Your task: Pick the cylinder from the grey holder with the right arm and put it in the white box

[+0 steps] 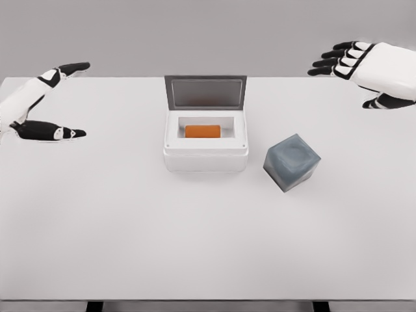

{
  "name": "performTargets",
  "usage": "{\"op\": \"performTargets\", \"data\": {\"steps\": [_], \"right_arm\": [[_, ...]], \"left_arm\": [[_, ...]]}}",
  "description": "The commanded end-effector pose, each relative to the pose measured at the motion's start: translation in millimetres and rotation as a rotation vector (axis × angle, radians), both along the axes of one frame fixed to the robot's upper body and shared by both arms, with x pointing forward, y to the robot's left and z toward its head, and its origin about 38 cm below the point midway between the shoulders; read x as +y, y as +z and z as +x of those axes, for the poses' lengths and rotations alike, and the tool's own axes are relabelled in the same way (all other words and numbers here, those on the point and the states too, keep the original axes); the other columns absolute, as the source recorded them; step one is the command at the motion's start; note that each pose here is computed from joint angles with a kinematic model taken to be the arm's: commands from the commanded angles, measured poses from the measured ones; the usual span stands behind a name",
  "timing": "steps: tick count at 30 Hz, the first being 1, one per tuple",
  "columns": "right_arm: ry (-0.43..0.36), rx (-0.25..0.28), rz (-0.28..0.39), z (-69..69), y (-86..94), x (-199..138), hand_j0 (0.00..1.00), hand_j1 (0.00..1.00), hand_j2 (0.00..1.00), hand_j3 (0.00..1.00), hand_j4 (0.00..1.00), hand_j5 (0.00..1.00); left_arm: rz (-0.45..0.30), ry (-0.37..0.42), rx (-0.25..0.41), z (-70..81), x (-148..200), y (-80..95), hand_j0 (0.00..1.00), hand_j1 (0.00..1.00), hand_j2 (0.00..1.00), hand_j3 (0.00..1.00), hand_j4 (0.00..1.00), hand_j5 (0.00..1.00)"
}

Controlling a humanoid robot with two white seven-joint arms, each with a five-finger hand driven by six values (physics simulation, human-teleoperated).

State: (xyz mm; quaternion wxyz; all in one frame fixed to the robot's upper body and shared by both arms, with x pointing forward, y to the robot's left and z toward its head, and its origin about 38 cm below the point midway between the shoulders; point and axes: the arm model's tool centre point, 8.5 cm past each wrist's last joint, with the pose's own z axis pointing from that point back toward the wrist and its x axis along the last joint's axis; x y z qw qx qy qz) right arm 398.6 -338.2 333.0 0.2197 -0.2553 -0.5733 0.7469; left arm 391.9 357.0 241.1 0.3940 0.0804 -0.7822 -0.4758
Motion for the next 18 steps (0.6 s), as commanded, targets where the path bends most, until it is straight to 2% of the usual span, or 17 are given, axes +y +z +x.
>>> {"op": "performTargets", "data": {"steps": [1,3,4,6,8,10,12,14,18], "right_arm": [[-0.003,0.001,0.003,-1.3,0.8,-1,1.00,1.00,1.00,1.00,1.00,1.00],[-0.004,0.029,0.002,-3.4,-10.4,-2,1.00,1.00,1.00,1.00,1.00,1.00],[-0.001,0.028,0.000,-4.2,-10.2,-1,1.00,1.00,1.00,1.00,1.00,1.00],[0.001,0.025,-0.002,-4.6,-9.1,-1,1.00,1.00,1.00,1.00,1.00,1.00],[0.002,0.028,-0.002,-4.7,-10.1,0,1.00,1.00,1.00,1.00,1.00,1.00],[0.001,0.029,-0.004,-4.8,-10.8,0,1.00,1.00,1.00,1.00,1.00,1.00],[0.003,0.030,-0.004,-5.0,-11.1,0,1.00,1.00,1.00,1.00,1.00,1.00],[0.002,0.037,-0.004,-5.5,-14.1,0,1.00,1.00,1.00,1.00,1.00,1.00],[-0.001,0.042,-0.010,-6.2,-15.1,-2,1.00,1.00,1.00,1.00,1.00,1.00]], "left_arm": [[-0.090,-0.078,0.156,-5.2,-20,-33.3,1.00,1.00,1.00,1.00,1.00,1.00],[-0.113,-0.121,0.266,5.9,-36,-38.0,1.00,1.00,1.00,1.00,1.00,1.00],[-0.094,-0.139,0.353,18.6,-44,-41.9,1.00,1.00,1.00,1.00,1.00,1.00],[-0.111,-0.173,0.483,33.4,-54,-51.0,1.00,1.00,1.00,1.00,1.00,1.00],[-0.132,-0.179,0.570,46.5,-60,-48.3,1.00,1.00,1.00,1.00,1.00,1.00],[-0.170,-0.143,0.673,57.7,-61,-46.7,1.00,1.00,1.00,1.00,1.00,1.00],[-0.183,-0.121,0.717,63.8,-61,-40.6,1.00,1.00,1.00,1.00,1.00,1.00],[-0.232,-0.111,0.738,75.0,-61,-34.9,1.00,1.00,1.00,1.00,1.00,1.00],[-0.291,-0.079,0.756,98.8,-67,-39.5,1.00,1.00,1.00,1.00,1.00,1.00]]}}
